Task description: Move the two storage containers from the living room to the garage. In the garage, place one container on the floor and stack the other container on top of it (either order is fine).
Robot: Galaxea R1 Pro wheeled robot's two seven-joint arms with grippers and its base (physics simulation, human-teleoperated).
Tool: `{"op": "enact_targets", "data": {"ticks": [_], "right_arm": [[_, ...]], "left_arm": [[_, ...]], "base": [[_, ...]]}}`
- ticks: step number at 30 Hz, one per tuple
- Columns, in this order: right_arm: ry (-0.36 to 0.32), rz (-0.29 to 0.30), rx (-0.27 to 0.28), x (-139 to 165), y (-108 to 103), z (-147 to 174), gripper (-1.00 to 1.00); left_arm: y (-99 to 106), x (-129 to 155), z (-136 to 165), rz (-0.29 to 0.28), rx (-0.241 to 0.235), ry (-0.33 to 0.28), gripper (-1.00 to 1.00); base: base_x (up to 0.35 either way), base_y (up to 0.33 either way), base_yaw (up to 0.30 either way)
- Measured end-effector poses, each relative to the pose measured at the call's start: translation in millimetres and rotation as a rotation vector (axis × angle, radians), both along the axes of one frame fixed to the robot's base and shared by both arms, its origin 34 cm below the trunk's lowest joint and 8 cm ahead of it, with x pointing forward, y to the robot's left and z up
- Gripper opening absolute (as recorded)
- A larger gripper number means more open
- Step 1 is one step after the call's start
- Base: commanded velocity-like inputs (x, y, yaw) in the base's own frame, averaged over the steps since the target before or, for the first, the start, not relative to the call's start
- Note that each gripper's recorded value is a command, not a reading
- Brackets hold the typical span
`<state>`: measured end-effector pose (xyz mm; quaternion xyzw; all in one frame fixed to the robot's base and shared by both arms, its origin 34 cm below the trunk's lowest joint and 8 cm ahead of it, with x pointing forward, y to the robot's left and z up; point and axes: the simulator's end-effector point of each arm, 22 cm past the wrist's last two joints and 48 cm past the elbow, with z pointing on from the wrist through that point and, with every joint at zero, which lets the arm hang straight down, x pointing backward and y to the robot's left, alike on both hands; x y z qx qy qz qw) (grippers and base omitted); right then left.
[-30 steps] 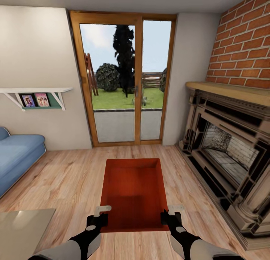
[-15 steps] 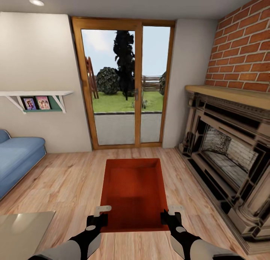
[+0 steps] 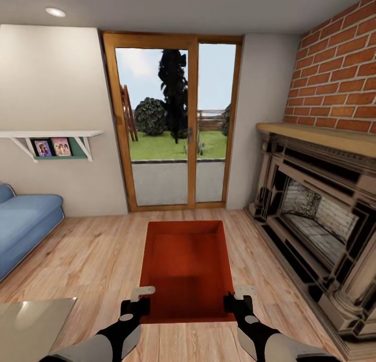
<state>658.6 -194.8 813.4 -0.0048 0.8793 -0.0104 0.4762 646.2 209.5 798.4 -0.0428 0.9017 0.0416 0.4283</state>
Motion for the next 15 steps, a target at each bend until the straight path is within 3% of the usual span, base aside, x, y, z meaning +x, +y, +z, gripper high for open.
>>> {"op": "enact_targets", "data": {"ticks": [15], "right_arm": [[-0.001,0.000,0.000,0.3,0.0,0.8,-1.00]], "left_arm": [[0.1,0.2,0.8,0.000,0.000,-0.001,-1.00]], "base": [[0.000,0.000,0.000]]}}
